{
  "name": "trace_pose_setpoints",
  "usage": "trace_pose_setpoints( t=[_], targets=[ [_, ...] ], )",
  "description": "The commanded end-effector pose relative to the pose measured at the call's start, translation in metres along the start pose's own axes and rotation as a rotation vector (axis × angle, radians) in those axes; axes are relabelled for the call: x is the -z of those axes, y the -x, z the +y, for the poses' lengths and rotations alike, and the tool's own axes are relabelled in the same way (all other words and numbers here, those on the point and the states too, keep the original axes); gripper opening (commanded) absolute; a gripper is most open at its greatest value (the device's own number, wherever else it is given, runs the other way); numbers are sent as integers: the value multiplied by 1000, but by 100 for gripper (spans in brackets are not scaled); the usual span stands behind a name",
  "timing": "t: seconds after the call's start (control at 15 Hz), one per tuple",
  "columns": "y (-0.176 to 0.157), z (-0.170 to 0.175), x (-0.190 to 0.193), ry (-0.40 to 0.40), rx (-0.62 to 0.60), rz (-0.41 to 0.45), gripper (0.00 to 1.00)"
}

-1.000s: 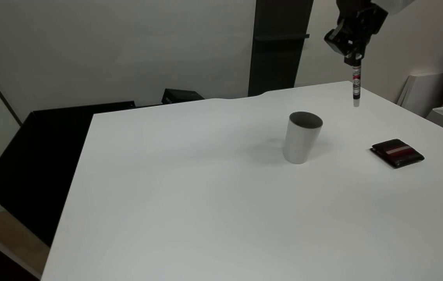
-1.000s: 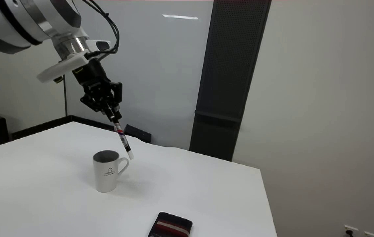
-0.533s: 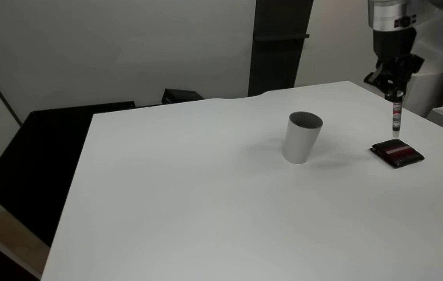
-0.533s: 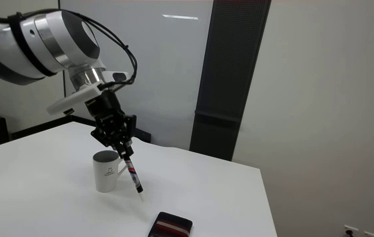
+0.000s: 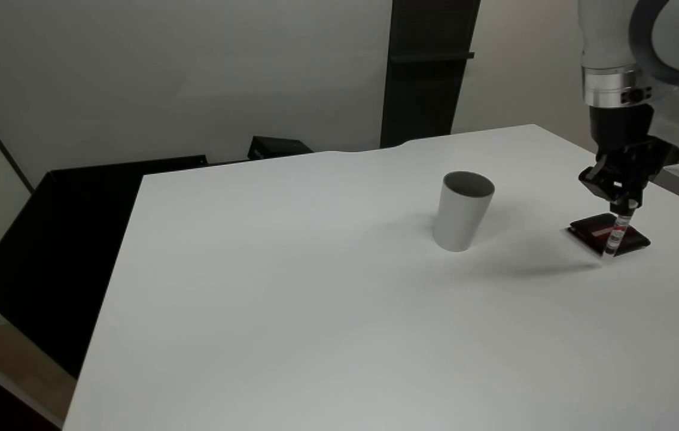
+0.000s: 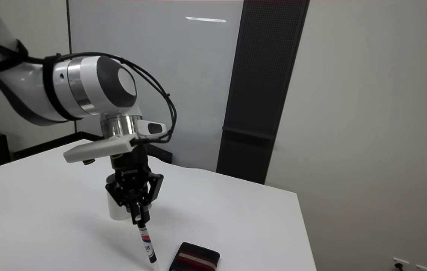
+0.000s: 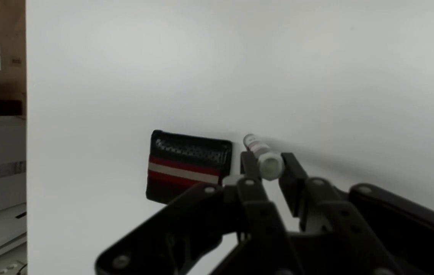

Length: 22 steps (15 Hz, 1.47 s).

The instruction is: Remove the marker from the cup and put it on the table

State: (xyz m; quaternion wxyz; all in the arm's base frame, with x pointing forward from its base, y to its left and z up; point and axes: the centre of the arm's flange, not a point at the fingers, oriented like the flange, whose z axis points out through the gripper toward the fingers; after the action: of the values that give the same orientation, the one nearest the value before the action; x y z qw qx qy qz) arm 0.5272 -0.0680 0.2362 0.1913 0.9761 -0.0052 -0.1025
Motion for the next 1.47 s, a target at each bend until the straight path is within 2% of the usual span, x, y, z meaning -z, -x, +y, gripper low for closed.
trace_pose_setpoints(
  t=[0.0,0.2,0.4,1.0,1.2,1.27,1.4],
  targets=[
    [-19,15,-10,-119,5,-87,8],
    [-27,22,-15,-187,3,-144,8],
    [-34,26,-16,-219,-3,-179,8],
    [-54,20,-24,-287,-6,-200,8],
    [-59,20,-27,-287,-10,-200,8],
    [-61,20,-26,-283,-11,-198,56],
    [-61,20,-25,-278,-17,-192,61]
  ],
)
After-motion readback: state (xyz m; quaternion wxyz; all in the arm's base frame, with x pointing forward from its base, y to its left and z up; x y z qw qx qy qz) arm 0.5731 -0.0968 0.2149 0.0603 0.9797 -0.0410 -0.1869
